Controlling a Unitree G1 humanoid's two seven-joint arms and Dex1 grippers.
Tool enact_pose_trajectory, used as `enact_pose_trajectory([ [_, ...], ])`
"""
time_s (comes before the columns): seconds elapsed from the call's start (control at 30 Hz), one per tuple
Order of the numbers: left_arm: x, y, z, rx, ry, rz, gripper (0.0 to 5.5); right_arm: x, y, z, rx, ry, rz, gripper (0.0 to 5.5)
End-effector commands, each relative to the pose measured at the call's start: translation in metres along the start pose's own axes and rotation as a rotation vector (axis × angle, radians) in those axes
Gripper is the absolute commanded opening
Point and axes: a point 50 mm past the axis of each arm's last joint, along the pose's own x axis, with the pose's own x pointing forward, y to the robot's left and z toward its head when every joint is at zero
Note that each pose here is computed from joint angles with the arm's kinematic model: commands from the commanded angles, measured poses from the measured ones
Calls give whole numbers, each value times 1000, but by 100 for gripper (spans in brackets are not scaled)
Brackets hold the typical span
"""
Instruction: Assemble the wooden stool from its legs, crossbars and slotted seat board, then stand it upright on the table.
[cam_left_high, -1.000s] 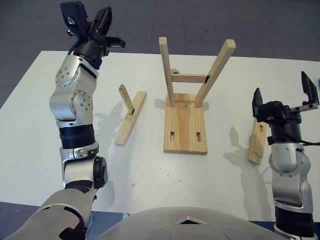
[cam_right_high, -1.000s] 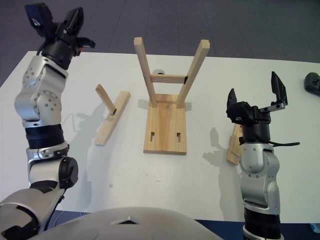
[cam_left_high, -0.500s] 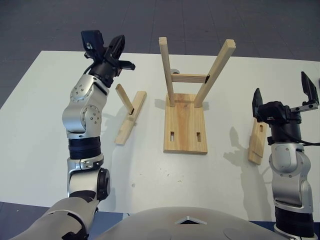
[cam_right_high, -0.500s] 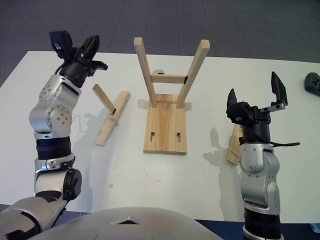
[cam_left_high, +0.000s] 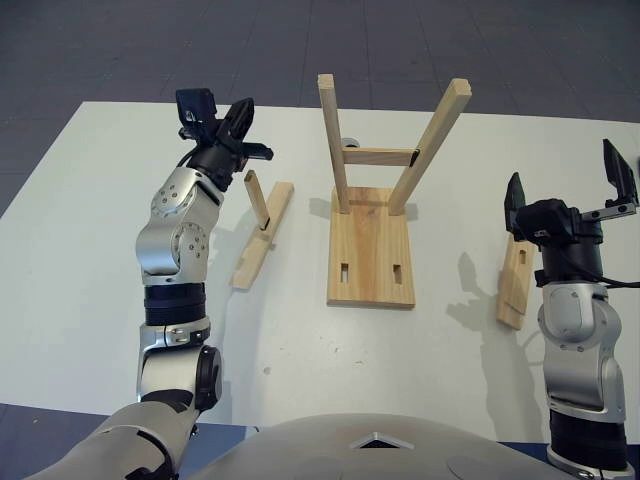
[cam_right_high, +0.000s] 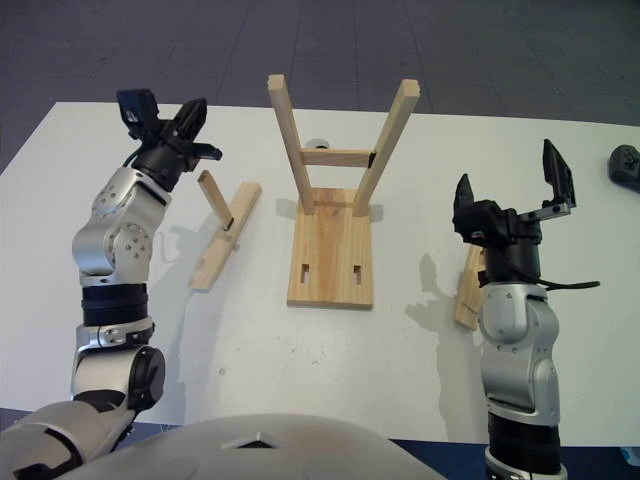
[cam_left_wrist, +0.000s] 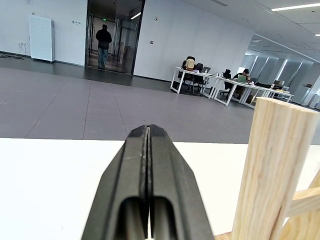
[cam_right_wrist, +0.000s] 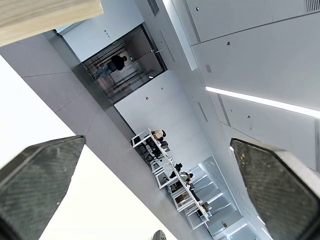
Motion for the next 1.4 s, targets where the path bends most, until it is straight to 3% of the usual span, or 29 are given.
enact_pose_trajectory([
  [0.03,3,-1,26,61,-118,-13,4,2,-1,0,-8,-12,7,540],
  [0.17,2,-4,35,50,-190,-28,4,3,0,1,-7,-14,10,540],
  [0.37,2,-5,23,56,-150,-33,4,3,-1,0,-7,-15,11,540],
  [0.43,0,-5,-7,53,-25,-27,4,3,-1,0,-7,-15,12,540],
  [0.5,-12,0,-64,77,277,-6,4,3,0,0,-6,-16,14,540],
  [0.57,-27,7,-93,113,436,23,4,3,-1,1,-5,-18,15,540],
  [0.9,-12,9,-59,23,261,33,4,0,1,0,-3,-5,13,540],
  [1.27,11,-7,20,34,-10,-17,4,0,2,-1,-5,-2,12,540],
  [1.4,9,-9,24,44,-20,-18,4,0,2,-1,-5,-1,9,540],
])
